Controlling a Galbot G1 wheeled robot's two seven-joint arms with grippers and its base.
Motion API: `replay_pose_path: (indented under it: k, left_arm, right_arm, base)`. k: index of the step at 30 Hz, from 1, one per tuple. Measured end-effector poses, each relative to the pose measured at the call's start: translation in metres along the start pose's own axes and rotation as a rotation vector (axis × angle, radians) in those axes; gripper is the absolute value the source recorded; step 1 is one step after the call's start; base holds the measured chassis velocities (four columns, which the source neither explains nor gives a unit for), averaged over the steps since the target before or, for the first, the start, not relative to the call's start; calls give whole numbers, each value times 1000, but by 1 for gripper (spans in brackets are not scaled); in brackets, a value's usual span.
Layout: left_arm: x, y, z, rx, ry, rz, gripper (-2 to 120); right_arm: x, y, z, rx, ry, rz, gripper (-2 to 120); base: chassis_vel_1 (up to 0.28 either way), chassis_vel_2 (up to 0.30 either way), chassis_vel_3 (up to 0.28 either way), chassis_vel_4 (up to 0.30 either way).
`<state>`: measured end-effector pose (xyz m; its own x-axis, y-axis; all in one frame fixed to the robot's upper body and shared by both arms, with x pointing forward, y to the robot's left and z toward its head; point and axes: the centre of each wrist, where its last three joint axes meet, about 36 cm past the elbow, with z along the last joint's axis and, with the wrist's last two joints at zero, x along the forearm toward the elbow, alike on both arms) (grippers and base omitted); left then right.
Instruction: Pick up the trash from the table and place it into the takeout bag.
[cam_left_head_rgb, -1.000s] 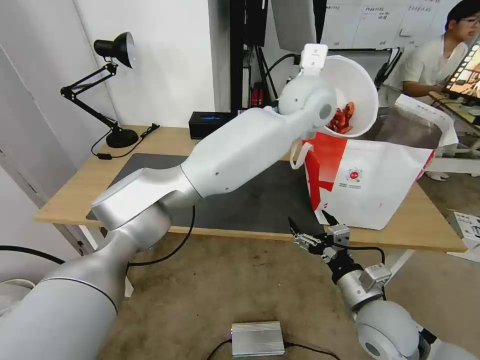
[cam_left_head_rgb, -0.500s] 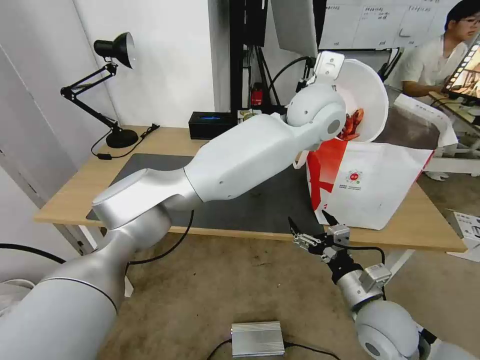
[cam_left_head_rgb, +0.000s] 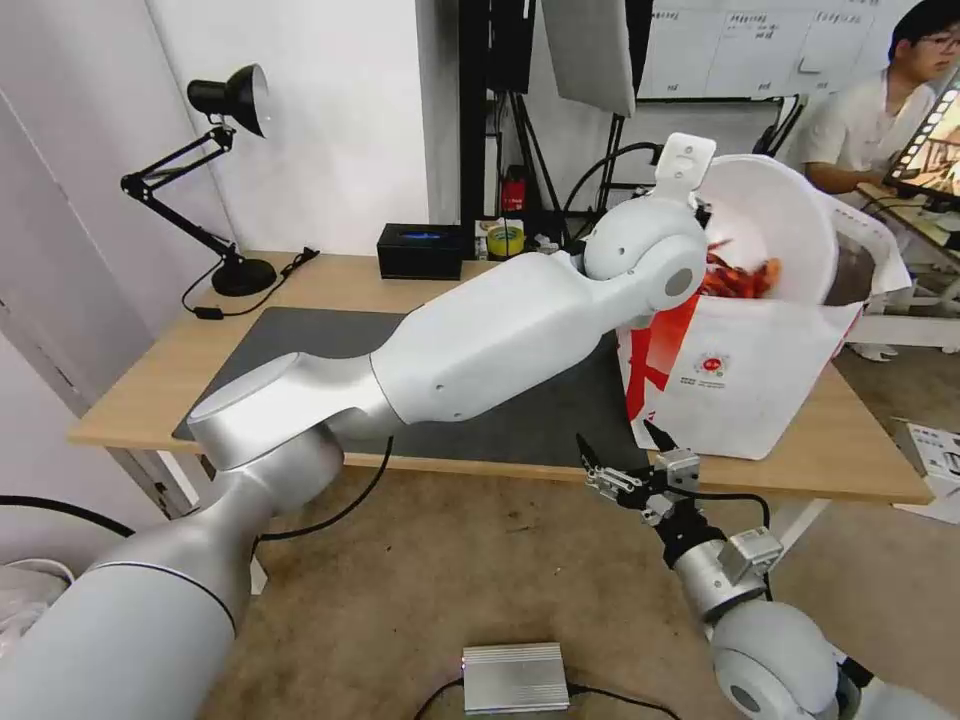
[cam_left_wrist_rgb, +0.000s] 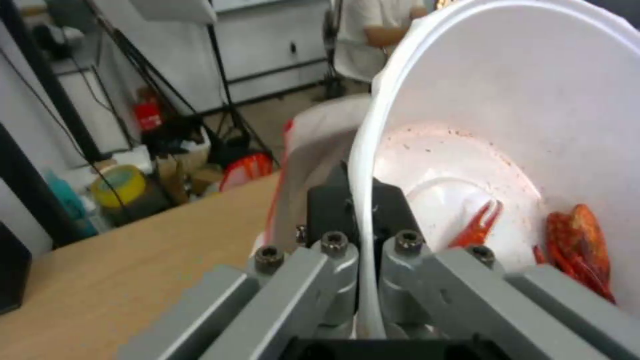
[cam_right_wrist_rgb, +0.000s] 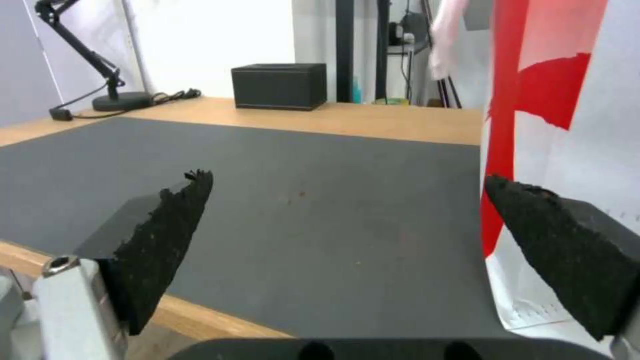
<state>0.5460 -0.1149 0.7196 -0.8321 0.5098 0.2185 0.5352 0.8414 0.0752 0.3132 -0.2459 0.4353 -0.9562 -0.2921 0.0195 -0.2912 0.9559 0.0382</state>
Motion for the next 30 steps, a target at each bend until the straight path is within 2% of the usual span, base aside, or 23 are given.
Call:
replay_pose_path:
  k: [4,6,7,8,9,10,11,14,15,17,19,20,23,24,26,27,28,30]
  left_arm:
    - [0,4,2,-33,45,-11,0]
    - [0,6,3,-47,66,-29,9]
    - [0,6,3,-47,66,-29,9]
    - [-1,8,3,-49,75,-41,15]
    - [-2,8,3,-49,76,-42,15]
    - [-3,10,4,-47,81,-55,23]
    - [-3,10,4,-47,81,-55,23]
    - [-3,10,3,-54,92,-57,38]
    - [-3,10,3,-54,92,-57,38]
    - [-2,10,2,-56,95,-54,47]
    - [0,10,-1,-52,88,-50,57]
    - [0,10,-1,-52,88,-50,57]
    - [12,13,-4,-50,60,-45,72]
    - [12,13,-4,-50,60,-45,72]
    - [22,26,1,-35,39,-56,82]
    - [25,34,4,-21,29,-65,85]
    - [25,34,4,-21,29,-65,85]
    - [33,55,10,26,-2,-85,95]
  right_arm:
    - [0,0,0,0,0,0,100]
    - [0,0,0,0,0,0,100]
    - [0,0,0,0,0,0,100]
    - [0,0,0,0,0,0,100]
    - [0,0,0,0,0,0,100]
    - [0,0,0,0,0,0,100]
    - [0,0,0,0,0,0,100]
    - [0,0,0,0,0,0,100]
    - [0,0,0,0,0,0,100]
    - [0,0,0,0,0,0,100]
    - [0,0,0,0,0,0,100]
    - [0,0,0,0,0,0,100]
    - [0,0,0,0,0,0,100]
    - [0,0,0,0,0,0,100]
    - [0,0,0,0,0,0,100]
    - [0,0,0,0,0,0,100]
    - [0,0,0,0,0,0,100]
    - [0,0,0,0,0,0,100]
  base:
    - [0,0,0,0]
    - [0,0,0,0]
    - [0,0,0,0]
    - [0,0,0,0]
    - [0,0,0,0]
    - [0,0,0,0]
    - [0,0,0,0]
    - [0,0,0,0]
    - [0,0,0,0]
    - [0,0,0,0]
    - [0,0,0,0]
    - [0,0,0,0]
    - [0,0,0,0]
    - [0,0,0,0]
    - [0,0,0,0]
    - [0,0,0,0]
    - [0,0,0,0]
    - [0,0,0,0]
